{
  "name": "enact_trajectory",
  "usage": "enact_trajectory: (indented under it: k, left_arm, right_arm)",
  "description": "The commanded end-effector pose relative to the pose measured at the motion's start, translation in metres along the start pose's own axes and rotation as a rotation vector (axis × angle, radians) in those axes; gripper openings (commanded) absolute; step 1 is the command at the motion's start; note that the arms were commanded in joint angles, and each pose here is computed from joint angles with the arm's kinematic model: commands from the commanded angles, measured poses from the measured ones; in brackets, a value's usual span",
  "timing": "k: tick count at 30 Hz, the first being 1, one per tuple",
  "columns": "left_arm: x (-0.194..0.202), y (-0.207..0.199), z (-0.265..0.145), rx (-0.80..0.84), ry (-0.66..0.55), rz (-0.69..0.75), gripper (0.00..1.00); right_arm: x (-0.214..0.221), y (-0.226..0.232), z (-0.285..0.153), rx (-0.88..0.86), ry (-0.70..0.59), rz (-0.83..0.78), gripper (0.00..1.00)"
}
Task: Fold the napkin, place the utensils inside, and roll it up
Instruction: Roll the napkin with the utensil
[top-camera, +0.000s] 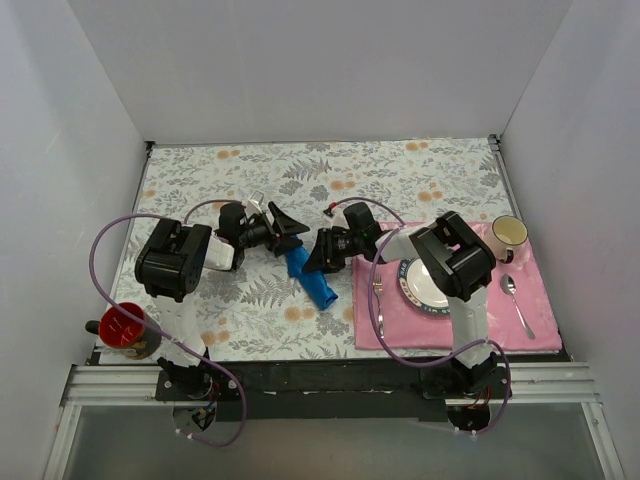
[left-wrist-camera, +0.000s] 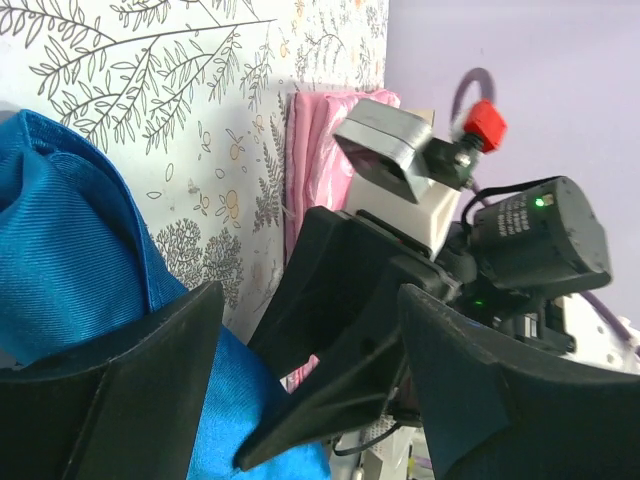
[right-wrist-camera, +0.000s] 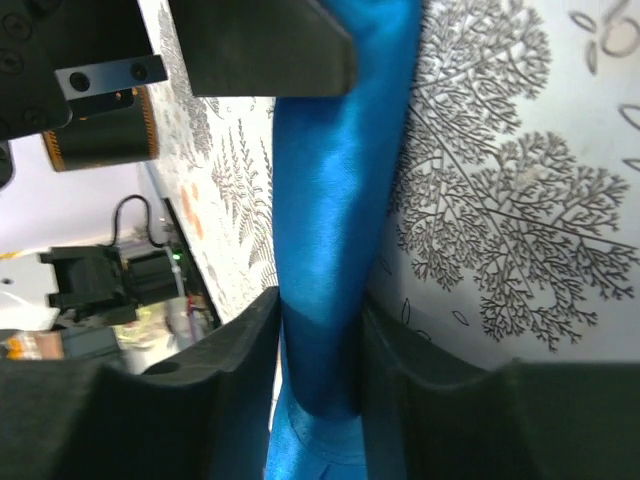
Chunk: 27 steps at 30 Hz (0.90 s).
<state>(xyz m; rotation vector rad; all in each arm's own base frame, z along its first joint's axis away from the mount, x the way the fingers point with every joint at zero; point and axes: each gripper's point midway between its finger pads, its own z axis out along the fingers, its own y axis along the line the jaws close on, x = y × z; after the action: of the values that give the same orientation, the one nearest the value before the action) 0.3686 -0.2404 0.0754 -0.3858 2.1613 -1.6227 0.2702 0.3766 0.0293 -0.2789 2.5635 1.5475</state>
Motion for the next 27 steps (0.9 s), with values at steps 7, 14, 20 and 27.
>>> enact_trajectory:
  k: [7,14,20,27]
  left_arm:
    - [0.001,0.037,-0.001,-0.121,-0.016,-0.015,0.70]
    - [-0.002,0.031,-0.001,-0.119,-0.018,0.009,0.70]
    - [-0.004,0.027,-0.002,-0.129,-0.018,0.037,0.70]
    - [-0.008,0.025,-0.001,-0.132,-0.017,0.050,0.70]
  right_arm:
    - [0.008,-0.012,-0.023,0.259,0.057,-0.220,0.64]
    - [0.032,-0.030,-0.036,0.309,0.101,-0.253,0.64]
    - [0.045,-0.039,-0.028,0.292,0.123,-0.230,0.54]
    - [0.054,-0.053,-0.039,0.388,0.145,-0.271,0.47]
